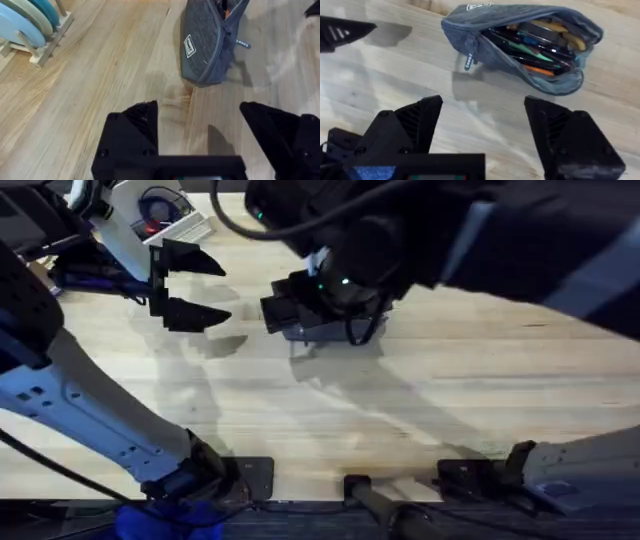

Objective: Unzip the bag, pick up the pens from the table one at a time and place them inside, then zip the bag closed.

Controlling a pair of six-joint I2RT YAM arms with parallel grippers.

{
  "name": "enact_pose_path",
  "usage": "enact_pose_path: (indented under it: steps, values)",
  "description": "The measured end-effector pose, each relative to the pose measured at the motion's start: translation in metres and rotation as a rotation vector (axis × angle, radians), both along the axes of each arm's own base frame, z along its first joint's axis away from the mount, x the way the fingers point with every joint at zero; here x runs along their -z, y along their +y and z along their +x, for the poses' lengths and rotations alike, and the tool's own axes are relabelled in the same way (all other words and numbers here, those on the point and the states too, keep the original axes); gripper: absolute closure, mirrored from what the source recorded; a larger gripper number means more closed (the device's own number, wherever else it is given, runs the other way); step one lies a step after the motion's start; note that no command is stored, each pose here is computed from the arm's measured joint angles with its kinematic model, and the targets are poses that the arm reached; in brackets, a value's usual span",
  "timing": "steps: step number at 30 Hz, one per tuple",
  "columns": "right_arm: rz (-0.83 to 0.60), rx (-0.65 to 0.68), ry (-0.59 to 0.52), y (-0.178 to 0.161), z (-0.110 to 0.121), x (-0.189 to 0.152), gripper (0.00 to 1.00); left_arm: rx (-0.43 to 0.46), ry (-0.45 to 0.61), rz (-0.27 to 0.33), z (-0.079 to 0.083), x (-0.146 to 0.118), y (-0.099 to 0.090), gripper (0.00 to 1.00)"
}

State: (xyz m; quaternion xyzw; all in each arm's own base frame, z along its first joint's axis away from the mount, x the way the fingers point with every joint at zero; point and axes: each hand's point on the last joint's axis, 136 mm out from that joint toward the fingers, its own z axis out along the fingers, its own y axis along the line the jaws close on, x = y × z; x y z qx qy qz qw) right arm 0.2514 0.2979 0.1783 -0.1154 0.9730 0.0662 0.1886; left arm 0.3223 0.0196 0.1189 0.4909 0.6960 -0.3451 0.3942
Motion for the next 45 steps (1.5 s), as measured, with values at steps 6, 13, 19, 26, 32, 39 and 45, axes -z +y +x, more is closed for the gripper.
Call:
enact_pose_path:
  steps: [6,13,19,26,32,39,45]
  values:
    - [0.003,0.029,0.016,0.012,0.007,0.018,0.005,-0.001,-0.001,-0.002,0.000,0.000,0.000,0.008]
    - [0.015,0.040,0.019,0.022,0.013,0.030,0.005,-0.001,-0.001,-0.002,0.000,0.000,0.000,0.008]
    - [0.028,0.038,0.023,0.032,0.018,0.041,0.005,-0.001,-0.001,-0.002,0.000,0.000,0.000,0.008]
    - [0.018,0.034,0.052,0.040,0.020,0.060,0.005,-0.001,-0.002,-0.002,0.000,0.000,0.000,0.008]
    - [0.043,0.040,0.034,0.047,0.030,0.065,0.006,-0.002,-0.002,-0.002,0.000,0.000,0.000,0.008]
    - [0.041,0.069,0.028,0.044,0.043,0.073,0.011,-0.002,-0.002,-0.003,0.001,-0.001,0.000,0.008]
    - [0.028,0.063,-0.009,0.043,0.051,0.073,0.013,-0.002,-0.002,-0.004,0.001,-0.001,0.000,0.008]
